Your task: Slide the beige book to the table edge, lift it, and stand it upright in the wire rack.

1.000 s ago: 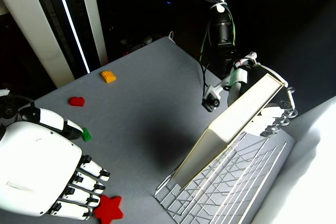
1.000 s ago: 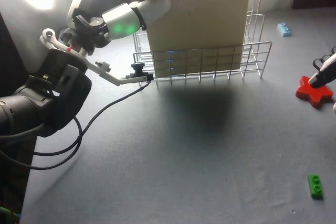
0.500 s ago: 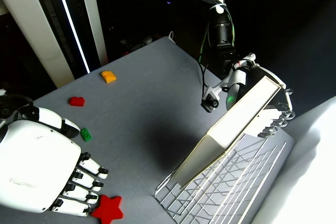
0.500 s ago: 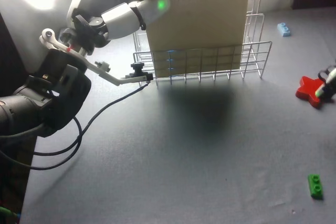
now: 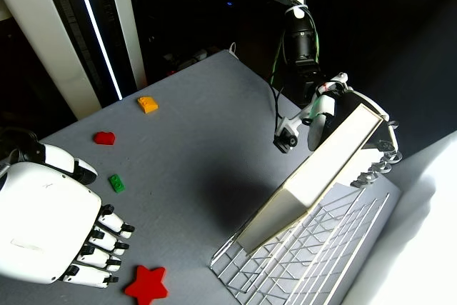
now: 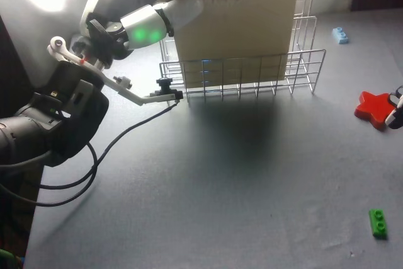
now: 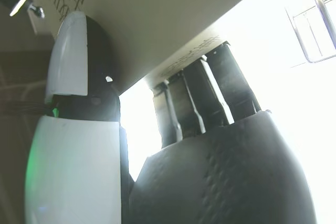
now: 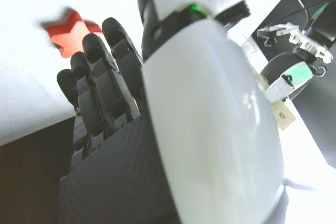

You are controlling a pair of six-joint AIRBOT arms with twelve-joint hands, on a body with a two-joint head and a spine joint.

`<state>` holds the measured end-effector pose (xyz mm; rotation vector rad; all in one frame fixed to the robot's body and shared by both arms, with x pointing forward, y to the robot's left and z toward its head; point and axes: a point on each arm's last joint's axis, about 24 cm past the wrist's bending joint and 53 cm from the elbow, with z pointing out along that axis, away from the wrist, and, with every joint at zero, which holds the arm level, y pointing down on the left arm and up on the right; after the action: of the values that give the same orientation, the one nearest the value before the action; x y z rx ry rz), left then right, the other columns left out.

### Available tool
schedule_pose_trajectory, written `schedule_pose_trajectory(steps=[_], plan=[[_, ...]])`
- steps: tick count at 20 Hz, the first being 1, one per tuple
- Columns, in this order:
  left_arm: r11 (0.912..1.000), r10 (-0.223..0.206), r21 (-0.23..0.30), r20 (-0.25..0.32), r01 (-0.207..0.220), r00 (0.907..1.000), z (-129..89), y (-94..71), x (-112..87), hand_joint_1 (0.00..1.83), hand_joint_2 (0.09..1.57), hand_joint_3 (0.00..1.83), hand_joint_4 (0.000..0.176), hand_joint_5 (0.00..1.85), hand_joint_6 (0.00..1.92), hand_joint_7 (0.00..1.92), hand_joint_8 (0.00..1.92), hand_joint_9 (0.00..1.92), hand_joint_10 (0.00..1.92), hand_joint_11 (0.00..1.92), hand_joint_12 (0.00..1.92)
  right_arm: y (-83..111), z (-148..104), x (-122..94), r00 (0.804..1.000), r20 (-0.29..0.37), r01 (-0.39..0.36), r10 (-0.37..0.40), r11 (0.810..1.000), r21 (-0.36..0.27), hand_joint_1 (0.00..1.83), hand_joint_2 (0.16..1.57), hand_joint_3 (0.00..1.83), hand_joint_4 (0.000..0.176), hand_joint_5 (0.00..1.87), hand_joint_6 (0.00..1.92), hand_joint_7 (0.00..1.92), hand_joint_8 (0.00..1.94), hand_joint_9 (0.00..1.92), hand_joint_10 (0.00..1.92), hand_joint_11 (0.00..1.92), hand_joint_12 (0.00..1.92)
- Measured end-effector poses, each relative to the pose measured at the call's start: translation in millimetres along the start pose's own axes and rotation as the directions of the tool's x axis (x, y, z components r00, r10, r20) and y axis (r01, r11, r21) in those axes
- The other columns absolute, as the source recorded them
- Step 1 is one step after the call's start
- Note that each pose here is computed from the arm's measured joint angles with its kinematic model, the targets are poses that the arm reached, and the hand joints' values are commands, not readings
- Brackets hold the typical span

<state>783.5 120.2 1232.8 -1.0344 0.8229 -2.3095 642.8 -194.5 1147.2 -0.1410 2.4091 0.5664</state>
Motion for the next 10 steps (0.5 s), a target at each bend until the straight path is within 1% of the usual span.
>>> schedule_pose_trajectory(steps=[1, 2, 3, 4, 6, 7, 8, 9, 10], plan=[[1.0, -0.002, 0.001, -0.001, 0.002, 1.0, 0.0, -0.1, 0.3, 1.2, 1.05, 0.0, 0.0, 0.8, 0.12, 0.79, 0.04, 0.75, 0.13, 0.42, 1.04, 0.0, 0.0, 0.0, 1.0, 0.0, 0.0, 0.0, 1.0, 0.0, 0.31, 1.18, 0.0, 0.0, 0.32, 0.0, 0.32, 0.0, 0.3, 0.0, 0.0, 0.84], [1.0, -0.005, 0.003, -0.001, 0.005, 1.0, -0.2, -0.5, 0.7, 1.14, 1.05, 0.0, 0.0, 0.76, 0.04, 0.73, 0.01, 0.72, 0.06, 0.37, 1.03, 0.0, 0.0, 0.0, 1.0, 0.0, 0.0, 0.0, 1.0, 0.0, 0.31, 1.19, 0.0, 0.0, 0.34, 0.0, 0.34, 0.0, 0.31, 0.0, 0.0, 0.83], [0.9999, -0.015, 0.005, 0.003, 0.015, 0.9999, -0.7, 0.3, 1.2, 1.07, 1.06, 0.0, 0.0, 0.73, 0.01, 0.67, 0.0, 0.67, 0.03, 0.31, 1.01, 0.0, 0.0, 0.0, 1.0, 0.0, 0.0, 0.0, 1.0, 0.0, 0.31, 1.19, 0.0, 0.0, 0.35, 0.01, 0.34, 0.01, 0.31, 0.0, 0.0, 0.83], [0.9999, -0.012, 0.0, 0.0, 0.012, 0.9999, -2.1, 2.0, 1.1, 1.02, 1.02, 0.0, 0.0, 0.66, 0.0, 0.59, 0.0, 0.6, 0.01, 0.24, 0.99, 0.0, 0.0, 0.0, 1.0, 0.0, 0.0, 0.0, 1.0, 0.0, 0.32, 1.19, 0.0, 0.0, 0.33, 0.0, 0.34, 0.0, 0.31, 0.0, 0.0, 0.84], [0.9999, -0.016, -0.002, 0.003, 0.016, 0.9999, -2.5, 3.0, 1.1, 0.99, 0.99, 0.0, 0.0, 0.56, 0.0, 0.44, 0.0, 0.47, 0.0, 0.12, 1.01, -0.5, 0.3, 0.7, 1.0, -0.002, 0.0, 0.0, 1.0, 0.001, 0.31, 1.18, 0.0, 0.0, 0.33, 0.0, 0.34, 0.0, 0.32, 0.0, 0.0, 0.84], [0.9999, -0.016, -0.002, 0.003, 0.016, 0.9999, -2.5, 2.5, 1.0, 0.98, 0.98, 0.0, 0.0, 0.53, 0.0, 0.41, 0.0, 0.44, 0.0, 0.1, 1.01, -0.6, 0.3, 1.0, 1.0, -0.003, 0.001, -0.001, 1.0, 0.002, 0.31, 1.18, 0.0, 0.0, 0.33, 0.0, 0.34, 0.0, 0.31, 0.0, 0.0, 0.82], [0.9998, -0.018, -0.003, 0.003, 0.018, 0.9998, -2.8, 2.5, 1.2, 0.9, 0.97, 0.0, 0.0, 0.43, 0.0, 0.33, 0.0, 0.37, 0.0, 0.02, 0.95, -1.1, 0.7, 1.6, 1.0, -0.004, 0.001, -0.001, 1.0, 0.003, 0.33, 1.18, 0.0, 0.0, 0.34, 0.0, 0.35, 0.0, 0.33, 0.0, 0.0, 0.88], [0.9998, -0.019, -0.003, 0.004, 0.019, 0.9998, -3.4, 0.5, 1.3, 0.83, 0.97, 0.0, 0.0, 0.35, 0.0, 0.26, 0.0, 0.29, 0.0, 0.0, 0.82, -1.6, 0.8, 2.2, 1.0, -0.006, 0.0, 0.0, 1.0, 0.004, 0.32, 1.18, 0.0, 0.0, 0.34, 0.0, 0.35, 0.0, 0.33, 0.01, 0.0, 0.89], [0.9998, -0.018, -0.007, 0.001, 0.018, 0.9998, -4.0, -0.5, 2.1, 0.78, 0.96, 0.0, 0.0, 0.32, 0.0, 0.22, 0.0, 0.23, 0.0, 0.0, 0.69, -1.5, 0.7, 2.1, 1.0, -0.006, 0.001, -0.001, 1.0, 0.004, 0.31, 1.18, 0.0, 0.0, 0.34, 0.0, 0.35, 0.0, 0.33, 0.0, 0.0, 0.89]])
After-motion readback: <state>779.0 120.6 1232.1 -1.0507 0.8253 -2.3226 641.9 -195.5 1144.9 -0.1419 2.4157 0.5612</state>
